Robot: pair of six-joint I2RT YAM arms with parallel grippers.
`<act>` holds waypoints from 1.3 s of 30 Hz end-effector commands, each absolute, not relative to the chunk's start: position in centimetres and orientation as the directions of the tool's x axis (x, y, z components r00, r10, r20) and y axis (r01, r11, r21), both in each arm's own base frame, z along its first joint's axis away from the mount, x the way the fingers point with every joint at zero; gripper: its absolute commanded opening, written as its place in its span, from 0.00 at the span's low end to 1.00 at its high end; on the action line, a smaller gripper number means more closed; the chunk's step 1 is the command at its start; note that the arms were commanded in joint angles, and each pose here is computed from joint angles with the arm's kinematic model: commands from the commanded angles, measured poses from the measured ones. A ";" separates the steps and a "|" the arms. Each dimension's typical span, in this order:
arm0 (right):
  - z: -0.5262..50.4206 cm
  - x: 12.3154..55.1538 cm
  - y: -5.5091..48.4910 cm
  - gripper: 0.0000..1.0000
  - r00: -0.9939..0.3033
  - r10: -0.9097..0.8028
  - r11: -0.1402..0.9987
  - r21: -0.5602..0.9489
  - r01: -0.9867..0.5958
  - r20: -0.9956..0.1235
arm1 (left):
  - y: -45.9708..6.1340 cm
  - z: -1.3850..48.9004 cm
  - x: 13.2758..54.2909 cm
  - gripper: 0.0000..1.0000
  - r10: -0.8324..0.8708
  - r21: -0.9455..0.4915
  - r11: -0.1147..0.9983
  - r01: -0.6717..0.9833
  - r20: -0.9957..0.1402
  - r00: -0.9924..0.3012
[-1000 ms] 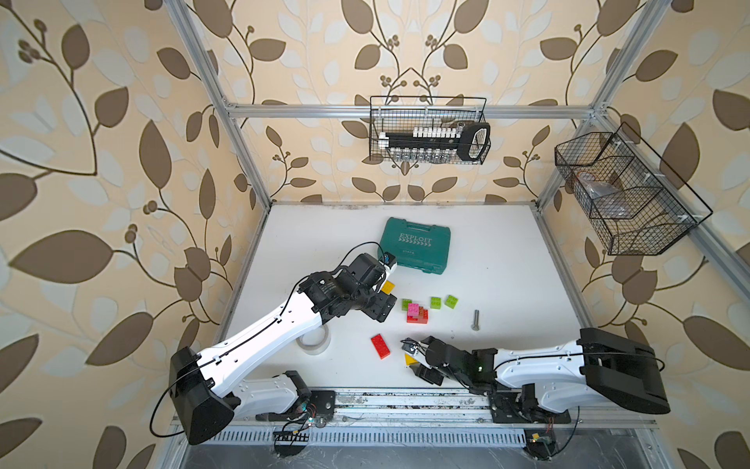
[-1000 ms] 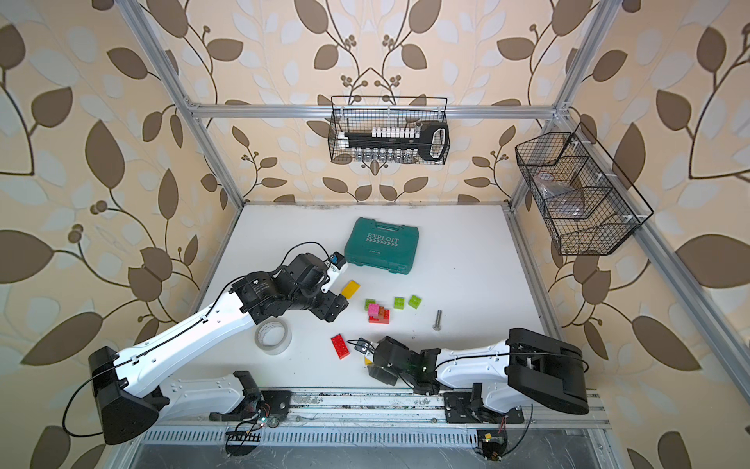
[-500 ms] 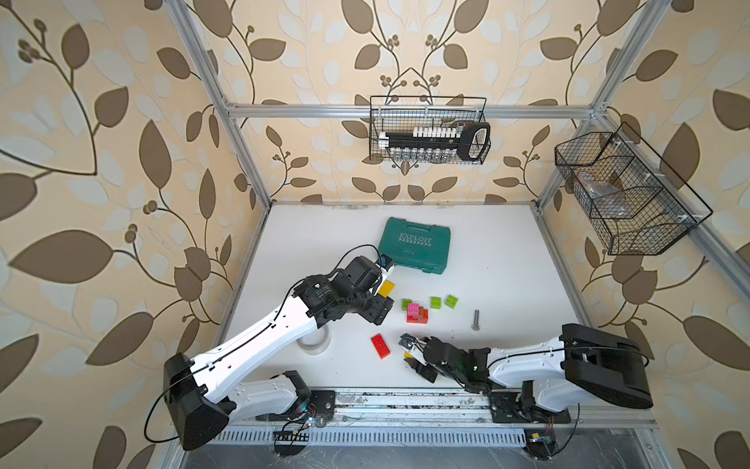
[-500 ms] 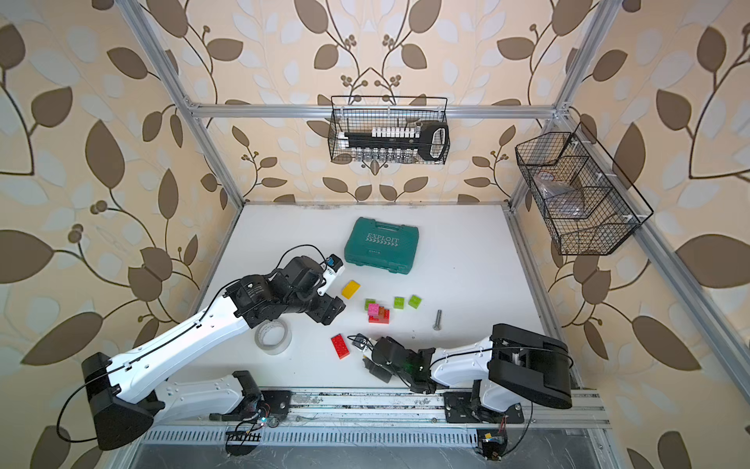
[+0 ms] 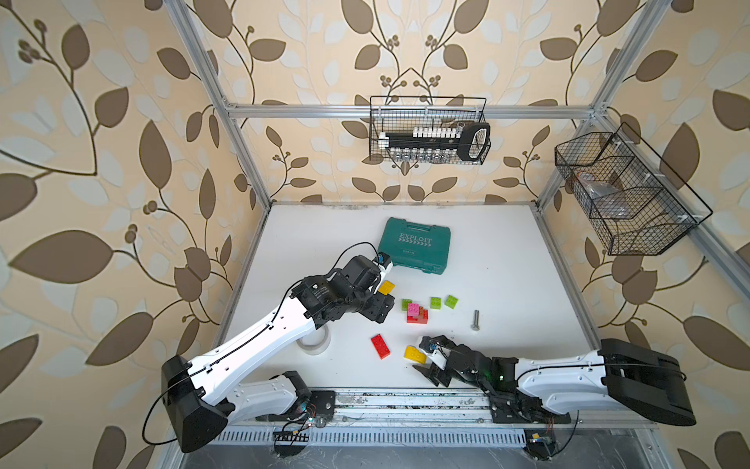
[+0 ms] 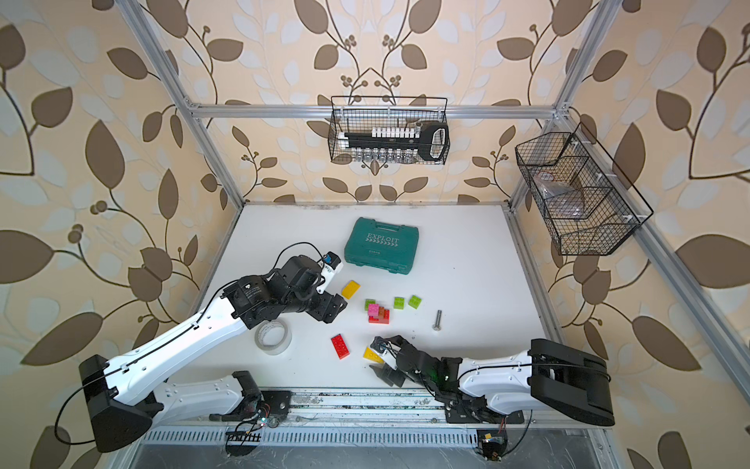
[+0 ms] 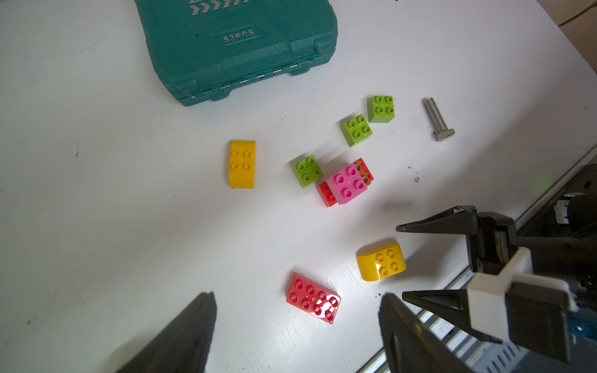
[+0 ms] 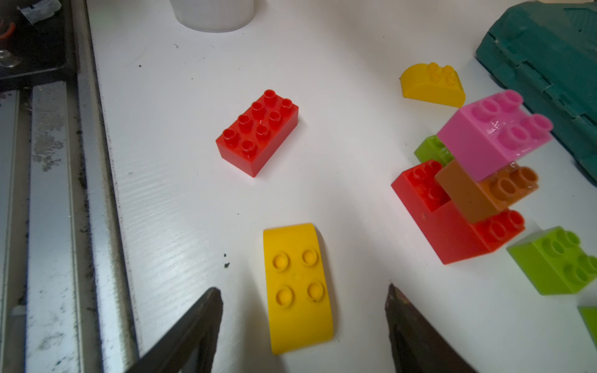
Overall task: Assemble the letter s with lego
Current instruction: Pick up the lego brick from the center of the board.
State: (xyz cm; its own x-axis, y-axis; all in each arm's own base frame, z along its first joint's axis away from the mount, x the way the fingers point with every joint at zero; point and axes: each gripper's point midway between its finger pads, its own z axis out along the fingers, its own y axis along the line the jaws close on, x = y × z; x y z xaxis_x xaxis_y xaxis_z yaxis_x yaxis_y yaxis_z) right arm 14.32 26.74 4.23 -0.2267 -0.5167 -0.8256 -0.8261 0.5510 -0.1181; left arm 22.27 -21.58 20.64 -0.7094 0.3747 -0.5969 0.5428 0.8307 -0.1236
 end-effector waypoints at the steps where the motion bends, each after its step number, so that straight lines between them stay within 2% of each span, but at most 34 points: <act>1: 3.5 14.8 26.6 0.76 -0.230 -0.527 0.566 -0.136 -0.813 -0.818 | -22.5 22.0 23.0 0.82 0.342 -0.159 0.823 0.545 -0.626 -0.701; 7: 1.9 15.3 26.1 0.74 -0.281 -0.538 0.612 -0.138 -0.779 -0.795 | -22.7 21.9 23.0 0.82 0.357 -0.154 0.818 0.554 -0.620 -0.699; 16: 0.9 13.4 25.9 0.60 -0.322 -0.534 0.612 -0.095 -0.785 -0.782 | -22.4 22.1 22.8 0.82 0.364 -0.149 0.815 0.561 -0.621 -0.694; 24: 0.6 12.5 26.1 0.47 -0.312 -0.563 0.595 -0.113 -0.796 -0.765 | -22.5 22.1 22.9 0.81 0.355 -0.157 0.814 0.560 -0.628 -0.692; 39: 0.4 12.8 25.6 0.41 -0.339 -0.566 0.629 -0.128 -0.767 -0.752 | -22.3 22.4 22.9 0.81 0.359 -0.150 0.812 0.564 -0.635 -0.684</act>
